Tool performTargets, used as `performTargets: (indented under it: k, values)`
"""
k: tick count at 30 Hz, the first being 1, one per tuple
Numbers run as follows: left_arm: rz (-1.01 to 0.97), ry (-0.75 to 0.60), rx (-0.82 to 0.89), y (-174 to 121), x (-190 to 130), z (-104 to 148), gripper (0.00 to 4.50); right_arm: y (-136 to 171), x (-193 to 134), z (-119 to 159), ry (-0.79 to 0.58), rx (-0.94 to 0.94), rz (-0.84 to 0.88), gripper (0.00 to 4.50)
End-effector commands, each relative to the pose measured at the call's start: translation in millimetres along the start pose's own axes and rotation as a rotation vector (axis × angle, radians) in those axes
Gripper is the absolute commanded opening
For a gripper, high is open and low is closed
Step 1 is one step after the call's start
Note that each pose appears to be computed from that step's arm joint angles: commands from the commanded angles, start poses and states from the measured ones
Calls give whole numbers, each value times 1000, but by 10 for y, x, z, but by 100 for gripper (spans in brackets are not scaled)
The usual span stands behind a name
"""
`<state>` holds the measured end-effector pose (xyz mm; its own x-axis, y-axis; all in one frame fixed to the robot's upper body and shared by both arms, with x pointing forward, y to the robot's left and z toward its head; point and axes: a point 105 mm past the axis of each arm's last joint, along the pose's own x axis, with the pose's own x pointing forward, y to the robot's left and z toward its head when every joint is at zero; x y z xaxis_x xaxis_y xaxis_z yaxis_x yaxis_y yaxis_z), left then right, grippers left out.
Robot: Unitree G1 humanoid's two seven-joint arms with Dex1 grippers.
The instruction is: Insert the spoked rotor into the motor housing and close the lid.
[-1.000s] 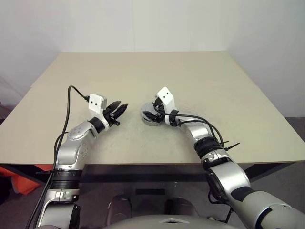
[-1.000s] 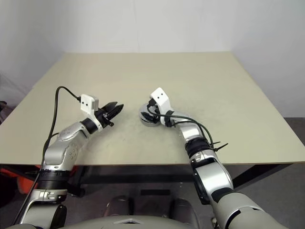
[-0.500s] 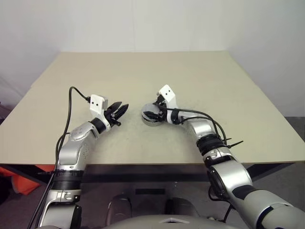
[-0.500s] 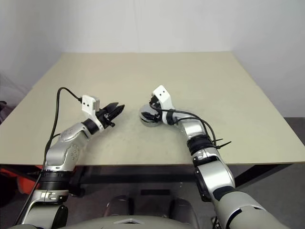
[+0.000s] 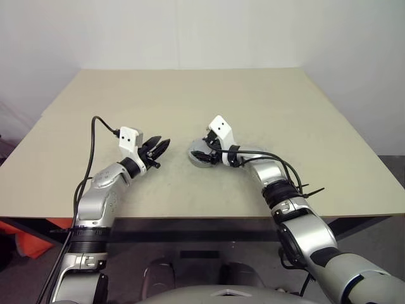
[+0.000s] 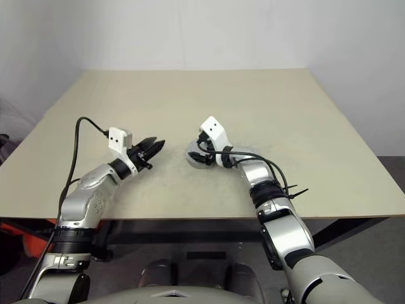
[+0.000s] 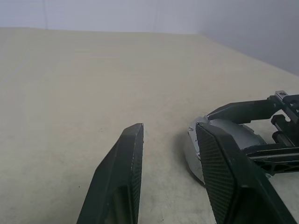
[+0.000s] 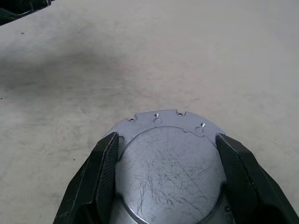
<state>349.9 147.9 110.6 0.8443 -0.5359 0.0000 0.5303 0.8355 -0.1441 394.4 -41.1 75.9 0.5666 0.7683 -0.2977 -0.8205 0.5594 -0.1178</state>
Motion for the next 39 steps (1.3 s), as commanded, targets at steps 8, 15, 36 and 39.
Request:
performTargets:
  k: [8, 15, 36, 39]
  values:
    - [-14, -51, 40, -44, -4, 156, 188, -97, -57, 14, 13, -23, -6, 317]
    - [-12, -52, 41, -42, -5, 161, 188, -150, -82, -40, 38, -34, -20, 317]
    - [-125, 80, -484, -440, 545, -222, 2, -94, -52, -3, 31, -76, -20, 317]
    - [-117, 128, -520, -429, 582, -328, 2, -103, -67, 1, 29, -77, -27, 317]
